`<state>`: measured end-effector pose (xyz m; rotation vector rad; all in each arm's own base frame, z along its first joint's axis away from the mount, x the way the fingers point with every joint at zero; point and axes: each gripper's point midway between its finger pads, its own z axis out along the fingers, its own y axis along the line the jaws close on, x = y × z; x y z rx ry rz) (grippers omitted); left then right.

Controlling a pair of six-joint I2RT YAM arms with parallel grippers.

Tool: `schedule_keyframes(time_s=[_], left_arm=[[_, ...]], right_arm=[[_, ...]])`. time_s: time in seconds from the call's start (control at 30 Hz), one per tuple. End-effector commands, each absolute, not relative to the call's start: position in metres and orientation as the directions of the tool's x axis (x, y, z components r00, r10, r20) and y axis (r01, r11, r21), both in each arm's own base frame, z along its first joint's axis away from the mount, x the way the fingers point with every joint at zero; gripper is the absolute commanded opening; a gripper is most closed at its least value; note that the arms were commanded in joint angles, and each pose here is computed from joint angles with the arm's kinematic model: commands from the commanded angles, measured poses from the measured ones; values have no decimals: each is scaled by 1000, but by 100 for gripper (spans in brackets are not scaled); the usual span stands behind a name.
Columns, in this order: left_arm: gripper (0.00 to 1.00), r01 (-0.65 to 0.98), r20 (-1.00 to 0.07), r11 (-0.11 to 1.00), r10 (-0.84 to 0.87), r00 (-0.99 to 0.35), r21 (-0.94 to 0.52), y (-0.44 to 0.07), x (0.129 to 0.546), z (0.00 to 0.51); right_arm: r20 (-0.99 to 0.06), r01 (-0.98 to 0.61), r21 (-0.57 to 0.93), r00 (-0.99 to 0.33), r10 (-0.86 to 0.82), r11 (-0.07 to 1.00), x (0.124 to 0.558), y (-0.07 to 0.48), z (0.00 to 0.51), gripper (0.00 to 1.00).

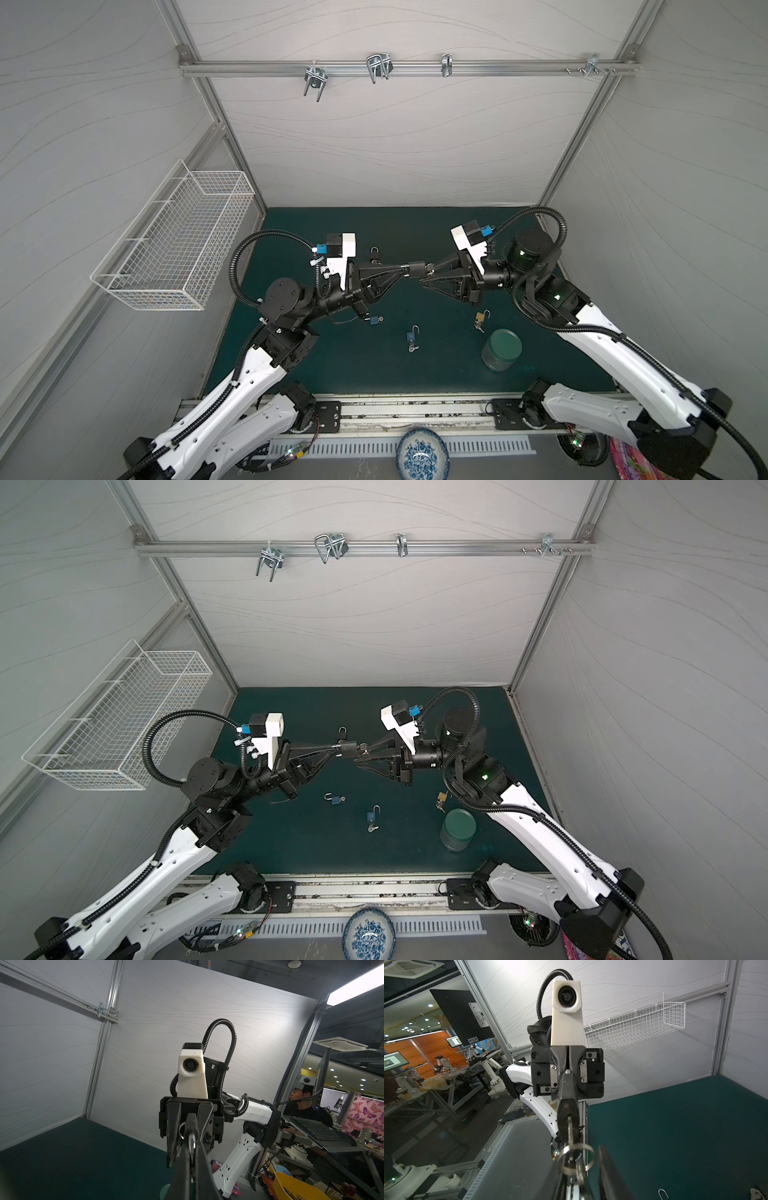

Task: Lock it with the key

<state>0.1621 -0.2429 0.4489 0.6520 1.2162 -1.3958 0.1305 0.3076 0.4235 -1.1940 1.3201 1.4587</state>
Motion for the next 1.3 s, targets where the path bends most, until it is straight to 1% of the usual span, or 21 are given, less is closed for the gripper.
schedule_keyframes(time_s=[0.0, 0.43, 0.6, 0.73, 0.87, 0.97, 1.03, 1.13, 1.27], left_arm=[[0, 963, -889, 136, -432, -155, -234, -233, 152, 475], [0, 960, -888, 156, -435, -145, -234, -229, 153, 474], [0, 958, -891, 169, -432, -138, -230, -227, 154, 472], [0, 961, -892, 158, -429, -141, -228, -227, 151, 471], [0, 968, -903, 129, -403, -148, -216, -230, 146, 467], [0, 969, -920, 105, -352, -172, -222, -236, 144, 458], [0, 965, -923, 114, -336, -188, -238, -237, 146, 453], [0, 956, -926, 154, -329, -187, -248, -234, 148, 447], [0, 951, -937, 210, -312, -156, -228, -229, 150, 443]], right_arm=[[-985, -977, 173, -174, 2, -122, 127, 306, 429, 21], [-987, -984, 160, -161, 9, -82, 127, 300, 430, 0], [-989, -988, 146, -146, 5, -48, 131, 296, 429, 0], [-989, -989, 146, -147, 12, -23, 134, 291, 431, 0], [-990, -990, 138, -138, 16, -2, 136, 285, 435, 0], [-991, -991, 131, -131, 8, 7, 136, 282, 434, 0], [-991, -991, 130, -130, 0, 11, 136, 280, 432, 0], [-992, -991, 128, -128, -10, 31, 136, 276, 429, 0], [-992, -990, 123, -125, -18, 69, 140, 269, 424, 0]])
